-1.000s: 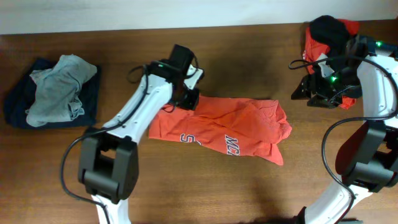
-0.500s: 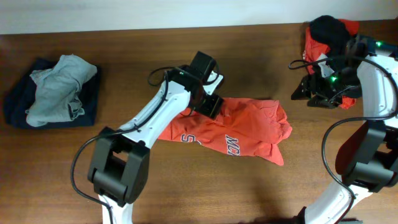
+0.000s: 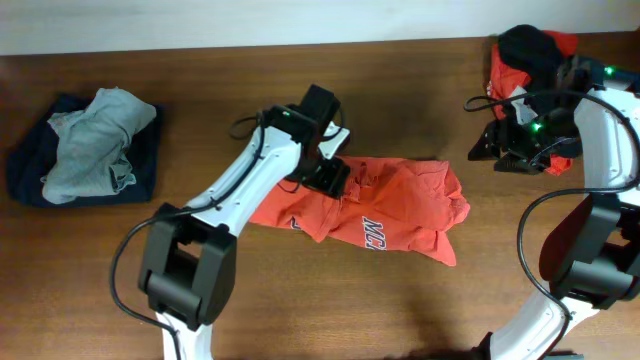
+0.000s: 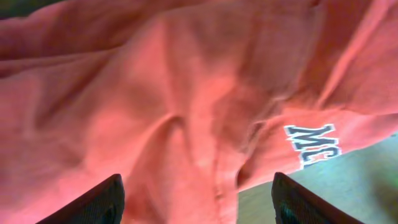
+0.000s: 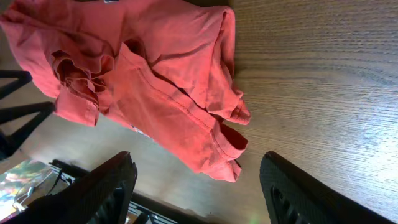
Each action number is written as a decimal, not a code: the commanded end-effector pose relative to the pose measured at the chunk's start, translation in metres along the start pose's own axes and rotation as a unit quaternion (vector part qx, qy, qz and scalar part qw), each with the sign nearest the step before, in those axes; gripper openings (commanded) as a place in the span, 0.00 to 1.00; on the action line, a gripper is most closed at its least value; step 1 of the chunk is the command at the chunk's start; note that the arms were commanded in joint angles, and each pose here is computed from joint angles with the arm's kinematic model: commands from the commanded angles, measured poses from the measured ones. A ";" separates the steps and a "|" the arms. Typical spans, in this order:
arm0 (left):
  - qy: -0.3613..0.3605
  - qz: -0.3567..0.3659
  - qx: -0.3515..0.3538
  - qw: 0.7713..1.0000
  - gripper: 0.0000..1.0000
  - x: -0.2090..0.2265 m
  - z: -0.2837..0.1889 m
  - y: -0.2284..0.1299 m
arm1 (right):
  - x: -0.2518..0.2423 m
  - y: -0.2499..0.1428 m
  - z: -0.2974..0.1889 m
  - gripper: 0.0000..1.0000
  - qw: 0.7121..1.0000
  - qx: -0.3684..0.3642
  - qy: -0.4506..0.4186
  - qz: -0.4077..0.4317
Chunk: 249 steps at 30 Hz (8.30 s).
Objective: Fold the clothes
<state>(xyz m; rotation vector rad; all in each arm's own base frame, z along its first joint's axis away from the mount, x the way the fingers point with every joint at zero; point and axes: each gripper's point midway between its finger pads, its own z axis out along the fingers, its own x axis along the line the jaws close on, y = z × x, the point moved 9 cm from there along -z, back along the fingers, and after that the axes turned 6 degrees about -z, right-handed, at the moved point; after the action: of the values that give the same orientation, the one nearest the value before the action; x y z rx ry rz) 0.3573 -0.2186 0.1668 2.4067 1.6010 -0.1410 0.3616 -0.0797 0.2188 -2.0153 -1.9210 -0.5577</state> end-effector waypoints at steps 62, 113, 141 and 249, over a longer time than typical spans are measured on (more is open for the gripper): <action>0.097 -0.197 -0.113 0.969 0.96 0.183 -0.085 0.016 | -0.036 -0.049 0.109 0.04 0.993 -0.029 -0.050 0.101; 0.115 -0.236 -0.157 0.952 0.99 0.238 -0.115 0.001 | 0.295 -0.025 0.184 0.27 0.963 -0.059 0.055 -0.257; 0.125 -0.243 -0.169 0.947 0.99 0.247 -0.118 0.000 | 0.294 -0.024 0.140 0.67 0.938 -0.042 -0.111 -0.327; 0.105 -0.331 -0.182 0.920 0.99 0.288 -0.139 -0.031 | 0.372 -0.109 0.263 0.87 0.947 -0.021 -0.073 -0.312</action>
<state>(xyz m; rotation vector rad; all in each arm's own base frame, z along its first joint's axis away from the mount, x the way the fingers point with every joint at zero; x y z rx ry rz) 0.4345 0.0894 0.2115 1.6001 2.2992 0.2410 0.2819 0.3795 0.1623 -1.5084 -2.6336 -0.6205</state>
